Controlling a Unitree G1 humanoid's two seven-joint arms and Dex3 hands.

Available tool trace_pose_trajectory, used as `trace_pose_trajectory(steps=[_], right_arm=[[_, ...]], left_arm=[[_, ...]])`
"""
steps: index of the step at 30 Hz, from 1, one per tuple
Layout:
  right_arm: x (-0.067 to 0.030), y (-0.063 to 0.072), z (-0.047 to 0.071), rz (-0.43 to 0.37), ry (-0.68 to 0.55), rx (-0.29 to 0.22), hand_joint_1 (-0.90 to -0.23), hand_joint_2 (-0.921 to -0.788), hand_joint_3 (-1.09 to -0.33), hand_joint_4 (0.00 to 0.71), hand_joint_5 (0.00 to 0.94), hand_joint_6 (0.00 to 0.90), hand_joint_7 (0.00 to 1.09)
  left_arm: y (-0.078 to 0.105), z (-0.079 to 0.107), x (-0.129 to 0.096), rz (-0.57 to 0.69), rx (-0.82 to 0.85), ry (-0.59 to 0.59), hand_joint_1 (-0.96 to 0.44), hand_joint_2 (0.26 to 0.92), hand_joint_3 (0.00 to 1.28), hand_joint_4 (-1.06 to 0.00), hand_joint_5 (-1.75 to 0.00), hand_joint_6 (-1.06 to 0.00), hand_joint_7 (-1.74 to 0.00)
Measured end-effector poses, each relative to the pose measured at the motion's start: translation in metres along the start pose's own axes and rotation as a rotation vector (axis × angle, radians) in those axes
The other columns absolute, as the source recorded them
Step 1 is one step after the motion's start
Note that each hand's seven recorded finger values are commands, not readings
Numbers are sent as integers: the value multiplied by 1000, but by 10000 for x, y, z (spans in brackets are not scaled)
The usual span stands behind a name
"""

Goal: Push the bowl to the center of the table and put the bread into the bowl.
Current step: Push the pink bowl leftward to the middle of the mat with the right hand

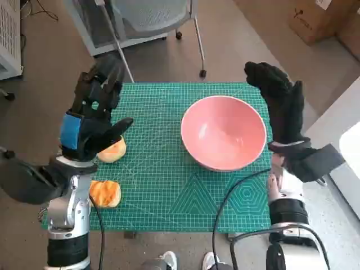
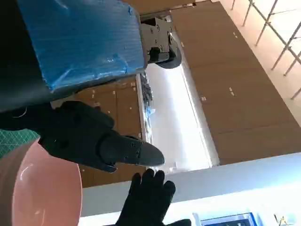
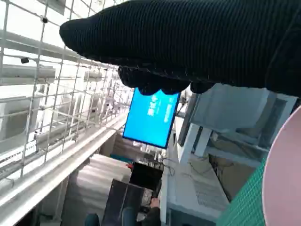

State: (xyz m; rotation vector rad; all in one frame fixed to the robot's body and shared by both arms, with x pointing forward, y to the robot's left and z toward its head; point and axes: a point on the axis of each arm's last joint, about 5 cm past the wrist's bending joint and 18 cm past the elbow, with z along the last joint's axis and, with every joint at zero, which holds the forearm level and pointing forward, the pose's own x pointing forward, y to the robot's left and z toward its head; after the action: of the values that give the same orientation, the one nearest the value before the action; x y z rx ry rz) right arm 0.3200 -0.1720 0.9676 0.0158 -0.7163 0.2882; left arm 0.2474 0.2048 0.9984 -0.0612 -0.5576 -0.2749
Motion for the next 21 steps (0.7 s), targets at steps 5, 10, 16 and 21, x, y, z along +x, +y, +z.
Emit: trace_pose_trajectory(steps=[5, 10, 16, 21], right_arm=[[0, -6, -6, -1, 1, 10, -542, -921, -666, 319, 1, 440, 0], [-3, -13, -6, -3, -2, 17, -541, -921, -667, 320, 2, 440, 0], [-2, -15, -3, 0, -6, 20, -541, -921, -666, 321, 1, 440, 0], [4, -16, 4, 7, -11, 19, -539, -921, -667, 321, 1, 440, 0]], left_arm=[[-1, -4, 0, 0, 1, 0, -478, 920, 152, -71, 0, 1, -538], [0, -7, -1, 1, 1, 1, -477, 920, 152, -71, 0, 1, -540], [-4, -6, -3, 1, 2, 1, -479, 920, 151, -71, 0, 1, -541], [-8, -5, -6, 0, 2, 2, -481, 920, 151, -70, 0, 1, -545]])
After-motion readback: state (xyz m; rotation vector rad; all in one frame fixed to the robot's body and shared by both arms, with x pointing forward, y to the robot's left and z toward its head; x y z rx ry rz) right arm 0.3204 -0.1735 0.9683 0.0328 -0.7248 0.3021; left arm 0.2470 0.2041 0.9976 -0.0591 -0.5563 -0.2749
